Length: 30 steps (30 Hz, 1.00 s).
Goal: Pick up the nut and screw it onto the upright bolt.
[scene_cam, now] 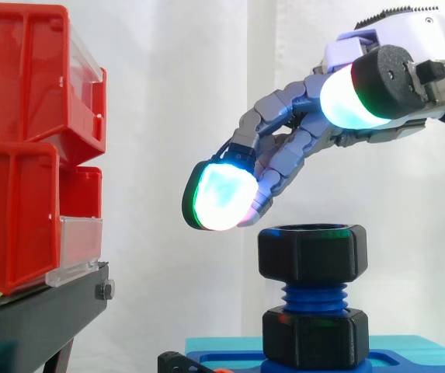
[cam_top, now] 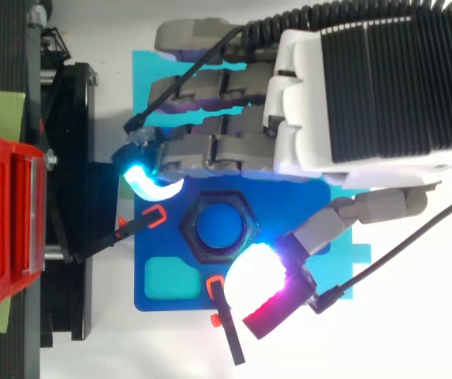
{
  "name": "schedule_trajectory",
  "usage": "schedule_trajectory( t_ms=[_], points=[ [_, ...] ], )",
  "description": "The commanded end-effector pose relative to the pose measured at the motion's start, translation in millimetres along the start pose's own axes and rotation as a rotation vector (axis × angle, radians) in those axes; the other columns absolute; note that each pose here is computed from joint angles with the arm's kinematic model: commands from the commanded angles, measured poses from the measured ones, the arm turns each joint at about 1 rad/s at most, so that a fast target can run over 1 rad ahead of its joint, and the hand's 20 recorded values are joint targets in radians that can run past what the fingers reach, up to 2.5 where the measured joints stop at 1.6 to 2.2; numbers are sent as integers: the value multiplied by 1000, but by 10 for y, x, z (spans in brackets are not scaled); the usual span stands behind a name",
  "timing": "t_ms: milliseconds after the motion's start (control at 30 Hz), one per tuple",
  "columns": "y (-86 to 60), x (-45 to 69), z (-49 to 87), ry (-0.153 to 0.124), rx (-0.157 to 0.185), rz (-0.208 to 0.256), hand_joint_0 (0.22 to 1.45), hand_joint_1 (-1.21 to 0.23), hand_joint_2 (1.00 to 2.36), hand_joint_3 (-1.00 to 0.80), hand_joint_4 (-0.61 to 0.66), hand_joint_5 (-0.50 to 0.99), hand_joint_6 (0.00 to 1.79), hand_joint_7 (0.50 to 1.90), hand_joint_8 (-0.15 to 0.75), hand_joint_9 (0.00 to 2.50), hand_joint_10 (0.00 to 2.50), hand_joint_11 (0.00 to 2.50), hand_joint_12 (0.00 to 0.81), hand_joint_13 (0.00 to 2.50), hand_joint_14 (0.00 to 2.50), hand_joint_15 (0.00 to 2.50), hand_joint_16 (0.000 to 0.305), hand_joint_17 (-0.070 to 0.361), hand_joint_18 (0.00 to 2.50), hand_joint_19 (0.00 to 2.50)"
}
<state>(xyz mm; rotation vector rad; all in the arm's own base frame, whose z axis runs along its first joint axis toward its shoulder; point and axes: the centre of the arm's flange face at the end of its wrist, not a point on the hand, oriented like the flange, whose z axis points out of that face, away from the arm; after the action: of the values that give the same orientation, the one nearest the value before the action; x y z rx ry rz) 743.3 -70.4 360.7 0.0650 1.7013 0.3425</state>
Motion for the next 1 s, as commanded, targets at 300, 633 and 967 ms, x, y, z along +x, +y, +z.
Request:
schedule_trajectory(
  t_ms=[300,633,967],
  points=[
    [34,80,-19,35,-1,6,479,-220,1000,-500,202,-112,503,763,242,678,0,0,329,406,0,0,36,81,39,0],
    [35,80,-19,36,-2,6,507,-278,1000,-500,254,-44,504,990,255,898,0,0,308,548,0,0,31,69,178,0],
    [-29,78,-52,47,8,9,534,-348,1000,-500,153,32,504,1197,242,1191,0,0,278,715,0,0,26,58,348,0]
  ],
)
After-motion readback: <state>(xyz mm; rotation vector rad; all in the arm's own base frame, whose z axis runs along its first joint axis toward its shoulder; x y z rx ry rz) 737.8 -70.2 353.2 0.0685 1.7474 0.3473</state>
